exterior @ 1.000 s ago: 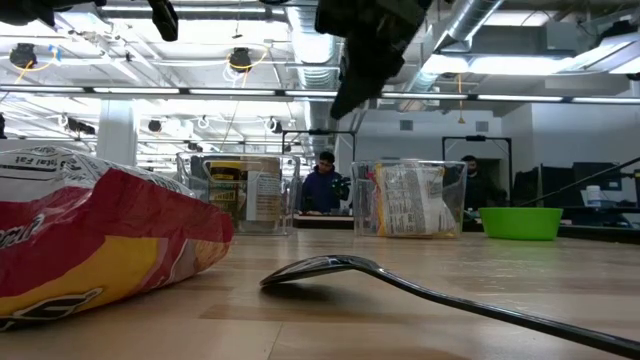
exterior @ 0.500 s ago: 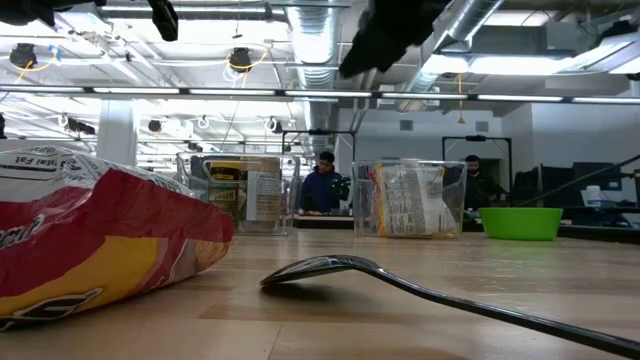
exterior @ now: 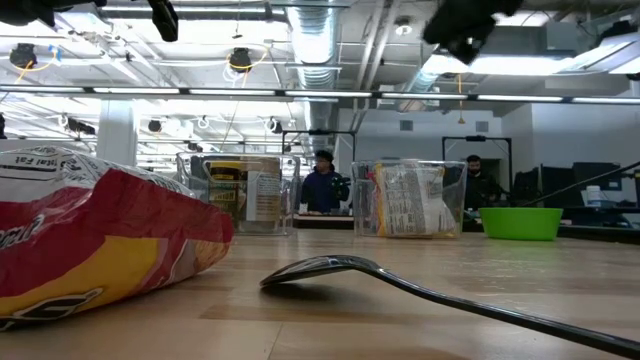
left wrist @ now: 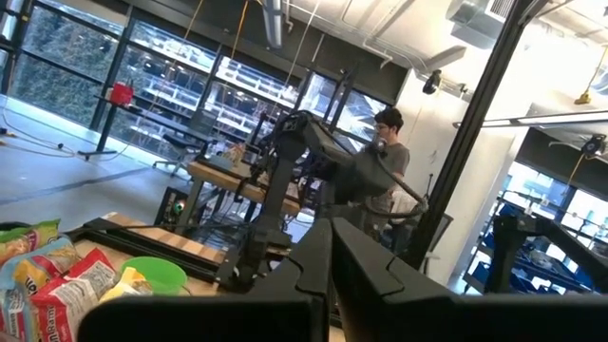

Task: Pick & Place Food Item
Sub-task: Put the dark red noodle pack into the right transparent bin

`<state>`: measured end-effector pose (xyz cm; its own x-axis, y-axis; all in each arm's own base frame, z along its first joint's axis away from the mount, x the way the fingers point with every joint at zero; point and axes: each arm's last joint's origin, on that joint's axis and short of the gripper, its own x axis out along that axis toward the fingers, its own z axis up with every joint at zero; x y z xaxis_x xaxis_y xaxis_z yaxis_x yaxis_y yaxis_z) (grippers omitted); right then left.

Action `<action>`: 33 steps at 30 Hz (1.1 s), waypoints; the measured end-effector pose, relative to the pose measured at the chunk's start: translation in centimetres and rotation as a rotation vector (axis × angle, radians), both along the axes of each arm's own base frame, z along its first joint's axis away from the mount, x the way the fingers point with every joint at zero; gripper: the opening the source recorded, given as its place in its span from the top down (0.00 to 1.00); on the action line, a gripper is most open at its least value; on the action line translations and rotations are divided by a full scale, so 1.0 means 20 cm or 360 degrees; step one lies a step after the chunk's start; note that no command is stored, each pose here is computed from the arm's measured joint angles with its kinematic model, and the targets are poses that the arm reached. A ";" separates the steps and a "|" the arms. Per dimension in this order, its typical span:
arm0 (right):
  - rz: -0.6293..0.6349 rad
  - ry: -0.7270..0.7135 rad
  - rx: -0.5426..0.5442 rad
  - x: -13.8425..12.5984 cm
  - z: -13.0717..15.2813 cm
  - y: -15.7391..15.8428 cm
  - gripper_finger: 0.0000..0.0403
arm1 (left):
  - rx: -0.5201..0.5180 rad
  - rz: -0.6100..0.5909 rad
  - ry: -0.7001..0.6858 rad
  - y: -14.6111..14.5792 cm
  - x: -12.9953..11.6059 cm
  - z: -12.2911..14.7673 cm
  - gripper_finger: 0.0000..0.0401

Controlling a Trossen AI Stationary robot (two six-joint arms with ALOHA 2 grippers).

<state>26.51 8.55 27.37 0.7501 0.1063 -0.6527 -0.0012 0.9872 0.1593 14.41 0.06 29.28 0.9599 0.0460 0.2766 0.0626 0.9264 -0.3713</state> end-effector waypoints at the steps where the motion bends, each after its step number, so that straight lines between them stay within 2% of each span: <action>1: -0.0004 0.0008 -0.0002 -0.02 -0.01 0.02 1.00 | 0.0000 0.0000 0.0000 0.00 0.00 0.00 0.99; 15: -0.0240 0.0154 0.0018 -0.23 -0.24 0.21 1.00 | 0.0011 0.0004 -0.0002 0.00 0.00 0.00 0.99; 20: -0.0367 0.0169 0.0164 -0.27 -0.31 0.24 1.00 | 0.0012 0.0003 -0.0006 0.00 0.00 0.00 0.99; 24: -0.0439 0.0142 0.0296 -0.27 -0.32 0.25 1.00 | 0.0013 0.0004 -0.0006 0.00 0.00 0.00 0.99; 33: -0.0469 0.0088 0.0294 -0.26 -0.31 0.25 1.00 | 0.0011 0.0003 -0.0007 0.00 0.00 0.00 0.99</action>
